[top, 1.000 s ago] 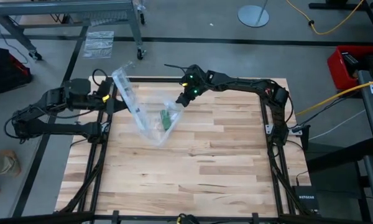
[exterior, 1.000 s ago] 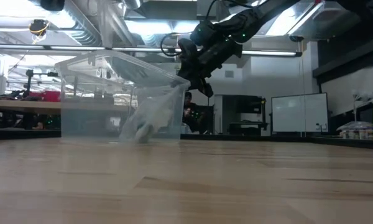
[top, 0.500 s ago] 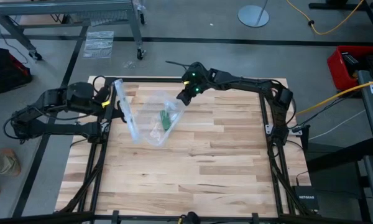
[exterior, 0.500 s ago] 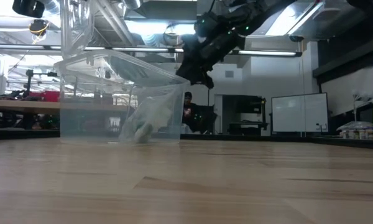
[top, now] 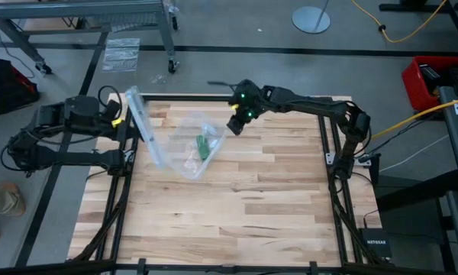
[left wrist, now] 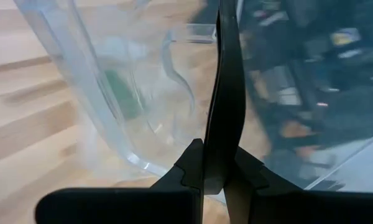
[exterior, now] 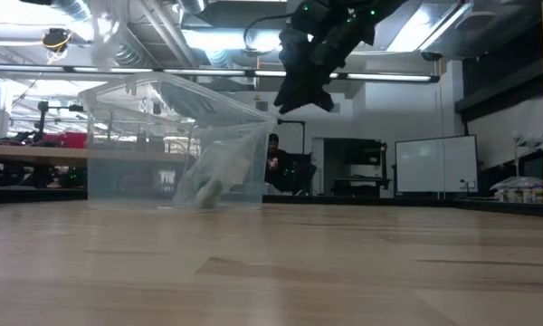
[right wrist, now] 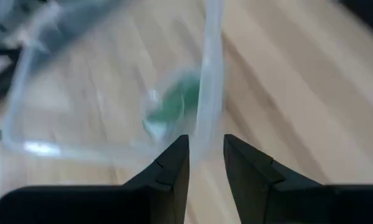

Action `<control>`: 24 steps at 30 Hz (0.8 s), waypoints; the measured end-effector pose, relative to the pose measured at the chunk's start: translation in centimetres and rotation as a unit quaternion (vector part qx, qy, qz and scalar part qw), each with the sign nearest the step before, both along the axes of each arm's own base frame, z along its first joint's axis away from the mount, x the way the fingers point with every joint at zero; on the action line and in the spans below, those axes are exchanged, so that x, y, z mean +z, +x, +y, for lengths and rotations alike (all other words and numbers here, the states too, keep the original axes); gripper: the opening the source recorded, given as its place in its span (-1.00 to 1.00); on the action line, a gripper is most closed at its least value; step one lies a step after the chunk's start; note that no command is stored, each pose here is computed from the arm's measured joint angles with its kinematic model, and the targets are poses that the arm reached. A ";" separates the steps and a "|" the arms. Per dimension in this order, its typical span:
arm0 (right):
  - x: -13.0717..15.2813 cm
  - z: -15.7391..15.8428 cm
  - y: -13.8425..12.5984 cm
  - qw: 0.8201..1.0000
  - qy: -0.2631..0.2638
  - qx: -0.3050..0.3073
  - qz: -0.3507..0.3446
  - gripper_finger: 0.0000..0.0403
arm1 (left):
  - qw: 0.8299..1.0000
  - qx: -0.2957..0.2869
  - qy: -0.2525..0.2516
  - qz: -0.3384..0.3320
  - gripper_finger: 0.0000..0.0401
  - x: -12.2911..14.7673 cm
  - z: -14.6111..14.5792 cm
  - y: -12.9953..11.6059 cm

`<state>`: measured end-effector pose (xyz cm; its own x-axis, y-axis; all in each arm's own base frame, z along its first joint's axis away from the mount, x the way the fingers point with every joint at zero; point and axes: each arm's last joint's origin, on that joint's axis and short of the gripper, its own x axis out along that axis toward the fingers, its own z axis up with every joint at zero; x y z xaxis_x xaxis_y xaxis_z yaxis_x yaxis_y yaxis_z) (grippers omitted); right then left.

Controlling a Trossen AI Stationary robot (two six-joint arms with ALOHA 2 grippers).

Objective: Roll bandage
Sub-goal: Close the transparent bin with the transparent bin cover

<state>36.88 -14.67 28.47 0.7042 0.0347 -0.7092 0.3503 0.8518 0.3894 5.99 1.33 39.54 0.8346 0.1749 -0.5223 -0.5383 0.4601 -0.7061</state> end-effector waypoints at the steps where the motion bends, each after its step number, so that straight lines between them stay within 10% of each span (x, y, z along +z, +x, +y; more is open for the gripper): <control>1: -0.2 0.5 0.0 1.000 0.001 0.001 0.015 -0.48 | 1.000 0.007 0.000 0.016 -0.89 0.0 0.0 -0.3; 11: -1.8 4.4 1.0 0.997 -0.048 0.007 0.065 -0.48 | 0.990 0.013 -0.015 0.137 -0.89 -1.4 0.0 -0.5; 24: -3.2 4.8 1.6 0.990 -0.099 -0.026 0.098 -0.48 | 0.961 -0.045 0.005 0.272 -0.89 -3.3 1.6 6.3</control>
<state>38.52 -9.91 25.27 0.5499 -0.1512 -0.8214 0.4485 0.8831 0.1377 12.34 2.90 36.29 0.4498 0.1230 -0.8846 -0.7846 0.5277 -0.3256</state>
